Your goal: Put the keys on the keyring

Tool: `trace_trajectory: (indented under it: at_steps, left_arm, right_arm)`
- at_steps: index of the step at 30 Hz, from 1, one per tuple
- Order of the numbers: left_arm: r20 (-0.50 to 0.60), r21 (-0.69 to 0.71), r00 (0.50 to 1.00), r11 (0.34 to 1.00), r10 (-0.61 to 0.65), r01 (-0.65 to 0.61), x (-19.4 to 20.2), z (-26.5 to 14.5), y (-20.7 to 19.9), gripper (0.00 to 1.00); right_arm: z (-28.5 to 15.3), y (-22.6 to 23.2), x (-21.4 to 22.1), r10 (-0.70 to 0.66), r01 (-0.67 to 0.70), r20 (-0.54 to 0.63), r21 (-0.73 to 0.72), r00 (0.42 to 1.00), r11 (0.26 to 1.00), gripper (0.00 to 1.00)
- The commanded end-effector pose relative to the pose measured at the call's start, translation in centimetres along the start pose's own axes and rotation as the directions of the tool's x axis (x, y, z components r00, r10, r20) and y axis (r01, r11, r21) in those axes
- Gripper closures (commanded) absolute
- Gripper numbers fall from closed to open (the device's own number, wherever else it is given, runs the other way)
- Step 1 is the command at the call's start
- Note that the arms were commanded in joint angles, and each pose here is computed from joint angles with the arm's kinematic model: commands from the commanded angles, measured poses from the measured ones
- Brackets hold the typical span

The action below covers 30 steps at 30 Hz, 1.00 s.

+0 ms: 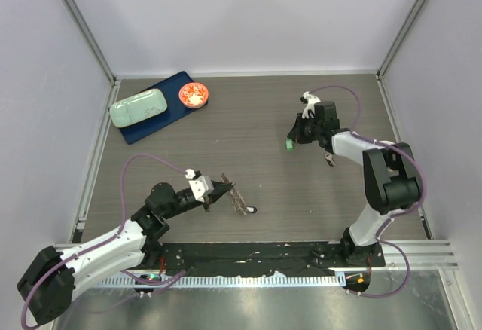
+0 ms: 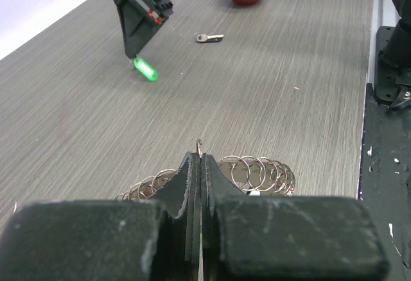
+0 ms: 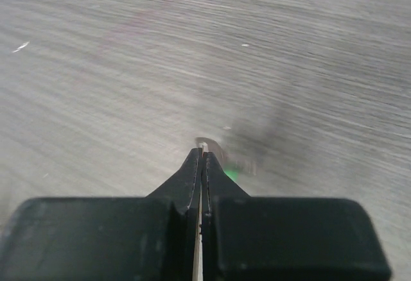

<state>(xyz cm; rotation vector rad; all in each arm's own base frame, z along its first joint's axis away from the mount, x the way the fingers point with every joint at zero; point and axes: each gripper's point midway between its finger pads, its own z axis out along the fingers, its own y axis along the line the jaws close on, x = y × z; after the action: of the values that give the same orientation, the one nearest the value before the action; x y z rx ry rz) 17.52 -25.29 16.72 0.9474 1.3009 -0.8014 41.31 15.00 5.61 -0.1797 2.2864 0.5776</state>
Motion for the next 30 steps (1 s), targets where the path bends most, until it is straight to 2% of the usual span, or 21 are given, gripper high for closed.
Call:
trace_trajectory:
  at_steps: [1,6,13,23,30]
  left_arm:
    - [0.109,0.038,0.991,0.996,0.075,-0.08,-3.4,0.6,-0.3,1.0]
    - [0.125,0.051,0.987,0.992,0.104,-0.111,-4.5,0.9,-0.3,1.0]
    - [0.169,0.075,0.976,0.986,0.137,-0.151,-6.7,1.2,-0.5,1.0]
    - [0.238,0.153,0.954,0.963,0.181,-0.221,-10.4,1.9,-1.4,1.0]
    - [0.218,0.226,0.965,0.954,0.147,-0.196,-10.8,2.4,-2.3,1.0]
  right_arm:
    - [-3.9,5.8,-2.6,-0.2,0.209,0.1,-0.091,0.975,0.974,0.99]
    - [-8.8,11.3,-2.7,-0.409,0.435,0.183,-0.135,0.894,0.89,0.99]
    - [-15.6,17.1,-2.2,-0.544,0.628,0.338,-0.233,0.768,0.743,0.99]
    - [-22.2,21.6,-0.8,-0.59,0.802,0.549,-0.335,0.592,0.494,0.99]
    - [-24.1,23.3,0.7,-0.57,0.817,0.586,-0.415,0.576,0.399,0.99]
